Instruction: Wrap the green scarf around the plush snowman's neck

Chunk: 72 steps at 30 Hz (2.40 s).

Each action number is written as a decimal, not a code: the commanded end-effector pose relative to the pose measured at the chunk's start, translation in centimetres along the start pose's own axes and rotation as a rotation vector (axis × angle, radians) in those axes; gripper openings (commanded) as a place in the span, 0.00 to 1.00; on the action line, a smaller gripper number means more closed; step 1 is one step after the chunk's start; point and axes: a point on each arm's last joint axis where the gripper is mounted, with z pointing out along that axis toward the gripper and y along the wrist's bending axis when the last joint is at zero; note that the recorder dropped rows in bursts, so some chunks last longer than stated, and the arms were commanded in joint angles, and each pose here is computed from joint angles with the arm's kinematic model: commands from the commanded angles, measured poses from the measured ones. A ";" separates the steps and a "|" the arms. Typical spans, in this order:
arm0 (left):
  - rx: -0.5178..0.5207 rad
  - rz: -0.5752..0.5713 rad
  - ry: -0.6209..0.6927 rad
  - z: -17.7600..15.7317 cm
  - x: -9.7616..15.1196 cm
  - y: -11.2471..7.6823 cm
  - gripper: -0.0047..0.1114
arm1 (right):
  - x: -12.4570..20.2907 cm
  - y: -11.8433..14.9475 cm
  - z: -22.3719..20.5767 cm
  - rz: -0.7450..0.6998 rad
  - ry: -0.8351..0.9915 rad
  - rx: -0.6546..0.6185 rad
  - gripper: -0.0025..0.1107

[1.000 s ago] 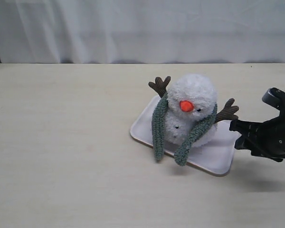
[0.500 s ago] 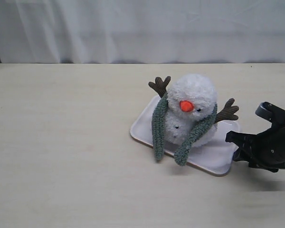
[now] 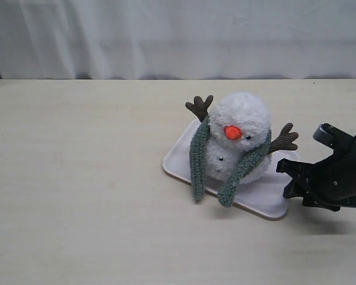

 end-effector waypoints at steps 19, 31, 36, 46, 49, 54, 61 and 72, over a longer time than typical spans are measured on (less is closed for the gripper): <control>0.004 -0.003 -0.013 0.0 -0.1 0.0 0.04 | 0.3 1.2 1.4 -0.102 -0.002 0.014 0.39; 0.004 -0.003 -0.013 0.0 -0.1 0.0 0.04 | 0.9 0.5 3.1 -0.101 0.058 0.039 0.32; 0.004 -0.003 -0.013 0.0 -0.1 0.0 0.04 | 1.0 0.4 3.4 -0.130 0.067 0.045 0.30; 0.004 -0.003 -0.013 0.0 -0.1 0.0 0.04 | 1.0 0.3 3.4 -0.338 0.068 0.040 0.30; 0.004 -0.003 -0.013 0.0 -0.1 0.0 0.04 | 0.9 0.3 3.4 -0.364 0.063 0.043 0.30; 0.004 -0.003 -0.013 0.0 -0.1 0.0 0.04 | 0.1 0.9 3.3 -0.393 0.053 0.021 0.30; 0.004 -0.003 -0.013 0.0 -0.1 0.0 0.04 | -0.3 1.0 3.1 -0.511 0.063 0.034 0.13; 0.004 -0.003 -0.013 0.0 -0.1 0.0 0.04 | -0.7 1.0 3.2 -0.476 0.024 0.048 0.06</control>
